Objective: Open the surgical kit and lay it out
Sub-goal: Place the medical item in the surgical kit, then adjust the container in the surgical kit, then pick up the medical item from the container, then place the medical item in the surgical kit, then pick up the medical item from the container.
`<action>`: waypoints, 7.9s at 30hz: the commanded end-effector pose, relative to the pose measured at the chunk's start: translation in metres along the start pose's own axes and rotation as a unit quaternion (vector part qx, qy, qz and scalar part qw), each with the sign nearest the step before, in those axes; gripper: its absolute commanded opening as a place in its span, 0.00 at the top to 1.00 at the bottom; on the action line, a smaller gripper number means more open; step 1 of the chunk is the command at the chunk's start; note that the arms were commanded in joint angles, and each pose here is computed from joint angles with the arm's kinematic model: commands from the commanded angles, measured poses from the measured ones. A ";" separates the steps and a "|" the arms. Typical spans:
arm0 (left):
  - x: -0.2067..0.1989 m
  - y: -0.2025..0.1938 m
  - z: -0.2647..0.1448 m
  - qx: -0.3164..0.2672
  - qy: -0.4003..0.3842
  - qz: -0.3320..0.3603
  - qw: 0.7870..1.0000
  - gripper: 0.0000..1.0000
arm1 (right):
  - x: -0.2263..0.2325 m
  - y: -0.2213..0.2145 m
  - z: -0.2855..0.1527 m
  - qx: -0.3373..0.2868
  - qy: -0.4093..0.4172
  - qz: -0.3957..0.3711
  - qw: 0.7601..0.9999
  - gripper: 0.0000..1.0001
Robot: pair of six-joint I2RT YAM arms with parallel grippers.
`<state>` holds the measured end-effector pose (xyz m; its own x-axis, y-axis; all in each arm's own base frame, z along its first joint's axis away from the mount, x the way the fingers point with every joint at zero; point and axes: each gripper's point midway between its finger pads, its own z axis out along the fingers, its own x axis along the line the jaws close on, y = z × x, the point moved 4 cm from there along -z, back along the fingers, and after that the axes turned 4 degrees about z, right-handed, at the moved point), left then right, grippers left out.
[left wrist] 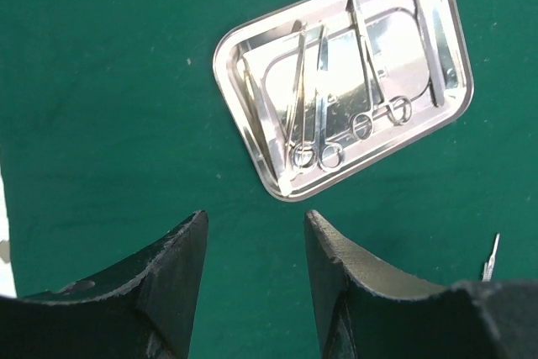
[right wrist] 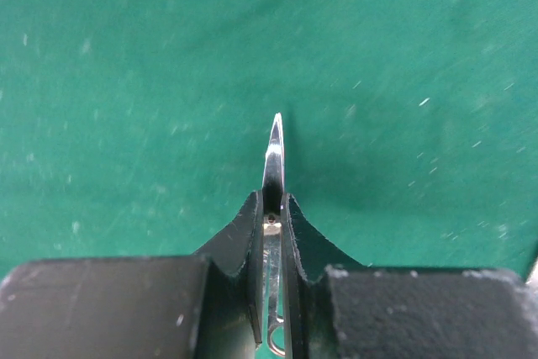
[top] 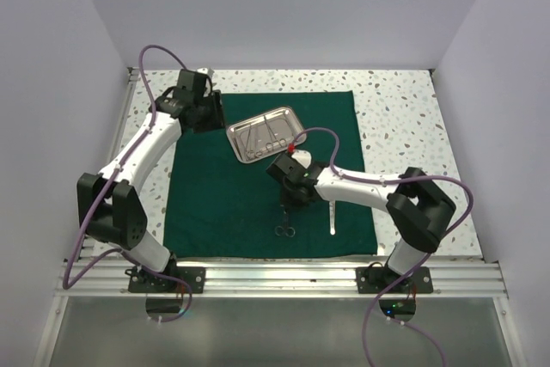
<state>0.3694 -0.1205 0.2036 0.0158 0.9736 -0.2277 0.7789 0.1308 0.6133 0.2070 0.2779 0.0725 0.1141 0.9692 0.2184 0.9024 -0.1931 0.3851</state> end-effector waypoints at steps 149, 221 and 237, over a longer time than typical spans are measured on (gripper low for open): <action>0.057 -0.001 0.074 0.059 0.010 -0.050 0.997 0.57 | 0.029 0.158 -0.038 -0.141 0.012 0.015 0.990 1.00; -0.042 -0.031 0.186 0.112 0.035 0.149 0.982 0.87 | -0.042 0.157 -0.118 -0.136 -0.019 -0.052 0.989 0.40; -0.083 0.052 0.116 0.014 -0.015 0.104 0.994 1.00 | -0.035 0.179 -0.111 -0.139 -0.024 -0.046 0.989 0.42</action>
<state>0.4844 -0.2103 0.1026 0.2036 0.9780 -0.0446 0.8303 -0.1483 0.5373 0.3082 0.1882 0.2191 0.0747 0.9905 0.1156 0.7829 -0.1301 0.6084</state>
